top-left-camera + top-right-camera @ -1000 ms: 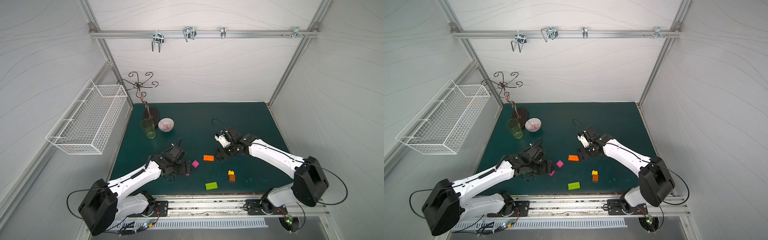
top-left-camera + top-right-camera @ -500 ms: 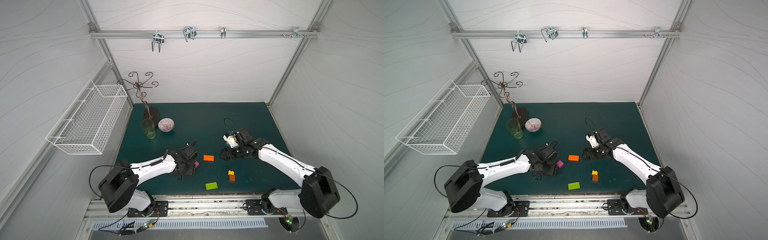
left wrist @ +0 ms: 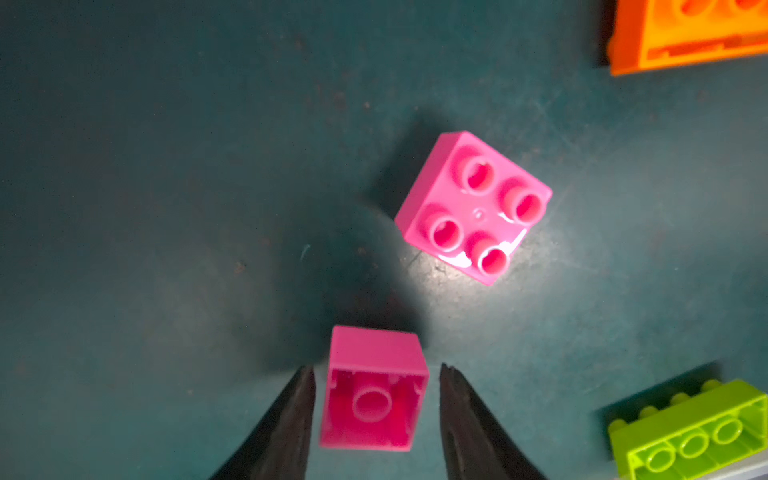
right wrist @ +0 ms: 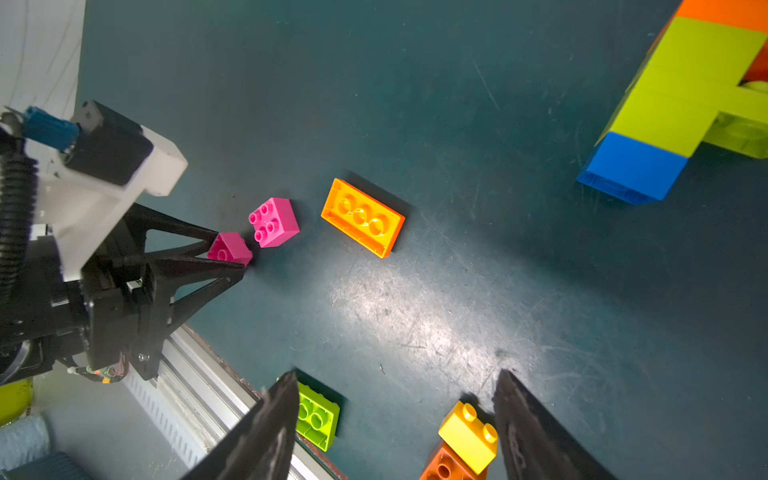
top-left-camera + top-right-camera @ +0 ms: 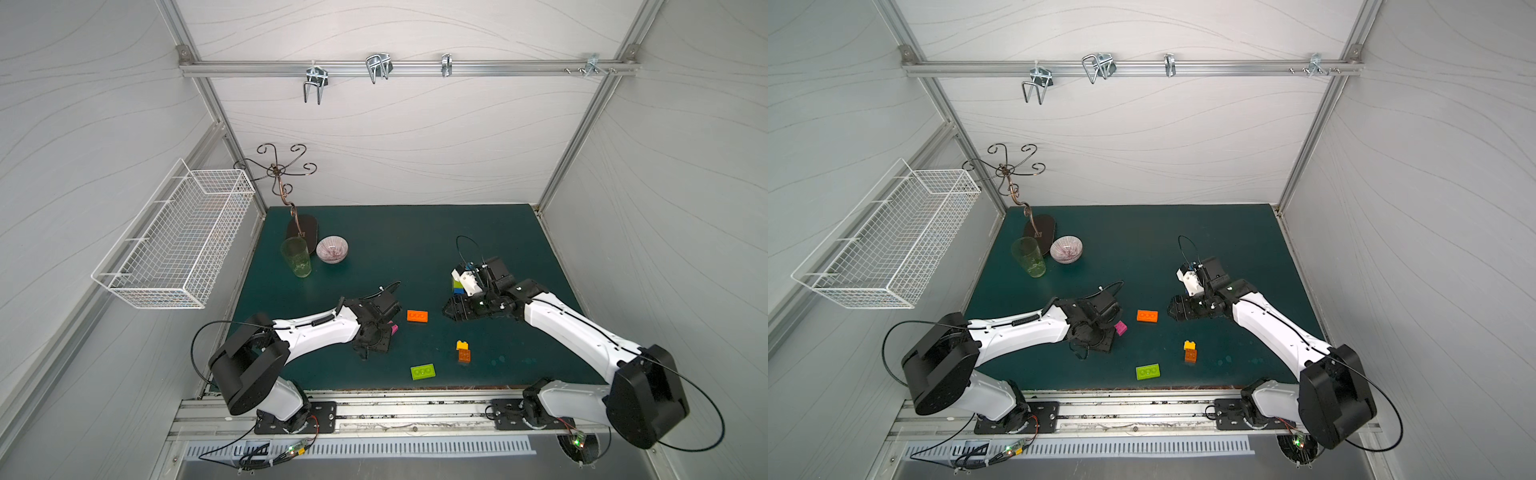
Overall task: Assemble the letter p with lego
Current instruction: Pick up the lego brick from the center of the board, then place the lego brick at the center of the board, then adjust the lego brick at the center of the board.
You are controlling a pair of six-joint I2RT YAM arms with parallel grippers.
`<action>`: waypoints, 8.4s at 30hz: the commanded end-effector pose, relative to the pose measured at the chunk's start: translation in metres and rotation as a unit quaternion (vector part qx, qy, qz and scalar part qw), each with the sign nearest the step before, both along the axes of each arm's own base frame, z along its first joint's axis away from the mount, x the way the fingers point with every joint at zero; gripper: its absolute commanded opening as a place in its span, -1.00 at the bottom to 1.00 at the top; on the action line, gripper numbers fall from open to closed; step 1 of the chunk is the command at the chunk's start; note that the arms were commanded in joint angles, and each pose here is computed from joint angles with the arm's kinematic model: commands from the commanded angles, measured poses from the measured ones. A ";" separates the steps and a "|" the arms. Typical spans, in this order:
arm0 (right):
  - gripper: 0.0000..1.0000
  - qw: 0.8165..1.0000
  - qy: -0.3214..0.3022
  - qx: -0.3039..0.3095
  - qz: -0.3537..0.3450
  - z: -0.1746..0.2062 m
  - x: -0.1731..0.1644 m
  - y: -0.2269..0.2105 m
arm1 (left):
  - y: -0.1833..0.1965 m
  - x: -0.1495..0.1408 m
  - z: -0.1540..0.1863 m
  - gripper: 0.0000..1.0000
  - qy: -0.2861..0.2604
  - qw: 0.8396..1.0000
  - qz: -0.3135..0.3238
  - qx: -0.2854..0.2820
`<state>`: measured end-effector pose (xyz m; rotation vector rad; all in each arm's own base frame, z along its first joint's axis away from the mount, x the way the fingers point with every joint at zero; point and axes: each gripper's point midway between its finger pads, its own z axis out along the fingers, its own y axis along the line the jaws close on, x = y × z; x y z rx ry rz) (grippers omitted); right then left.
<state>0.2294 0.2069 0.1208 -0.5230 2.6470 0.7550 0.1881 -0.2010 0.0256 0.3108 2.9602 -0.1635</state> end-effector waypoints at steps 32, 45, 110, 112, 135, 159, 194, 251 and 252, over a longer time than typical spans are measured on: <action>0.56 0.986 0.006 0.049 -0.158 0.010 0.012 -0.059 | -0.102 0.064 0.061 -0.47 -0.024 0.999 0.030 -0.004; 0.57 0.983 0.004 0.072 -0.170 0.014 0.011 -0.071 | -0.115 0.084 0.042 -0.48 -0.017 0.998 0.049 0.031; 0.57 0.981 0.017 0.102 -0.162 0.015 0.011 -0.065 | -0.103 0.093 -0.002 -0.57 0.004 0.996 0.079 0.028; 0.58 0.981 0.017 0.102 -0.163 0.015 0.011 -0.065 | -0.105 0.092 -0.005 -0.57 0.010 0.997 0.080 0.022; 0.58 0.982 0.019 0.099 -0.163 0.013 0.011 -0.065 | -0.106 0.087 -0.014 -0.37 0.024 0.997 0.078 0.017; 0.48 0.969 0.141 0.076 -0.188 -0.049 -0.048 -0.050 | -0.067 0.063 0.097 0.89 -0.083 0.990 0.055 -0.096; 0.43 0.980 0.162 0.081 -0.083 -0.075 -0.034 0.037 | -0.042 0.047 0.078 0.92 -0.079 0.990 0.066 -0.097; 0.44 0.959 0.104 0.176 -0.195 -0.006 -0.008 -0.055 | -0.193 -0.038 0.003 0.90 -0.052 0.856 -0.501 -0.114; 0.44 0.959 0.104 0.177 -0.195 -0.007 -0.009 -0.054 | -0.193 -0.039 0.004 0.89 -0.050 0.857 -0.500 -0.116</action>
